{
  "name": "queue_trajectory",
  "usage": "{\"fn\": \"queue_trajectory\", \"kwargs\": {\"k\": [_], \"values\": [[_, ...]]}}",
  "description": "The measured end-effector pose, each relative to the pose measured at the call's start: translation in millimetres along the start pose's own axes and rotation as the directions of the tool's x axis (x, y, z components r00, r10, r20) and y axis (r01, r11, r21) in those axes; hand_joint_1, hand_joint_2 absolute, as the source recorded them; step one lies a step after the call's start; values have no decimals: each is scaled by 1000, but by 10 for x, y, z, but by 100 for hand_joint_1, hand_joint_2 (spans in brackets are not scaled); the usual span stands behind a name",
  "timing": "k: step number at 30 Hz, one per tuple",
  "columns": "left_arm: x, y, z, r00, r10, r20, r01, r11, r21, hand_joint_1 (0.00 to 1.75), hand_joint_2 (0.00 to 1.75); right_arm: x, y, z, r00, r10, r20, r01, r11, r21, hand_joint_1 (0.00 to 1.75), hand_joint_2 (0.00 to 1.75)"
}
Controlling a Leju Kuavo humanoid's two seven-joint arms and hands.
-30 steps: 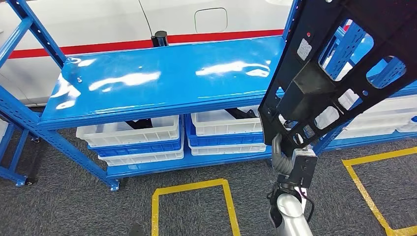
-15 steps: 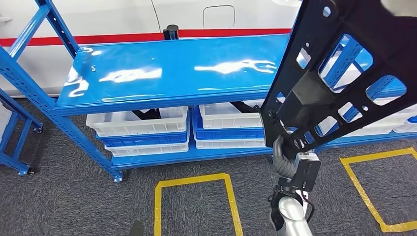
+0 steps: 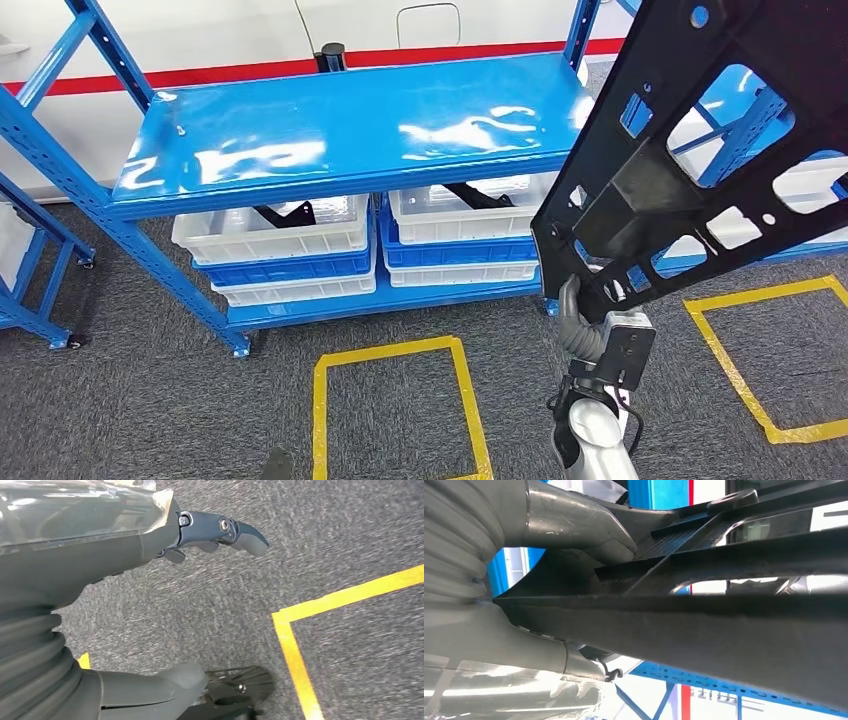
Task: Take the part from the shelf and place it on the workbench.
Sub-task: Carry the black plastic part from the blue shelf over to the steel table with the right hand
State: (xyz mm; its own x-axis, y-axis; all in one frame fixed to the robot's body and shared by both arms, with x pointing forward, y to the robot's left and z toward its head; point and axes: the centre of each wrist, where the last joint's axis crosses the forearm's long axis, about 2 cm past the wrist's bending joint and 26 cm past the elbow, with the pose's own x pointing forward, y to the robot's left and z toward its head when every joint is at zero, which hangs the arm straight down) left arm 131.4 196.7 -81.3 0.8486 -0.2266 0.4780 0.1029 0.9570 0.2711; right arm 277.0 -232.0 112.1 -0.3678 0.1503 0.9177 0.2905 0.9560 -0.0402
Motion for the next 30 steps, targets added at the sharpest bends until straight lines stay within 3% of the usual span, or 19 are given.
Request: {"fn": "queue_trajectory", "kwargs": {"k": [19,30], "values": [[51,18,-18,1000,18,11,-18,1000,4,0,175,5,39,-33,999,-17,31,16,999,28,175,175],[-34,-45,26,998,57,18,-58,998,13,0,175,14,234,-144,998,-43,55,37,994,101,175,175]]}}
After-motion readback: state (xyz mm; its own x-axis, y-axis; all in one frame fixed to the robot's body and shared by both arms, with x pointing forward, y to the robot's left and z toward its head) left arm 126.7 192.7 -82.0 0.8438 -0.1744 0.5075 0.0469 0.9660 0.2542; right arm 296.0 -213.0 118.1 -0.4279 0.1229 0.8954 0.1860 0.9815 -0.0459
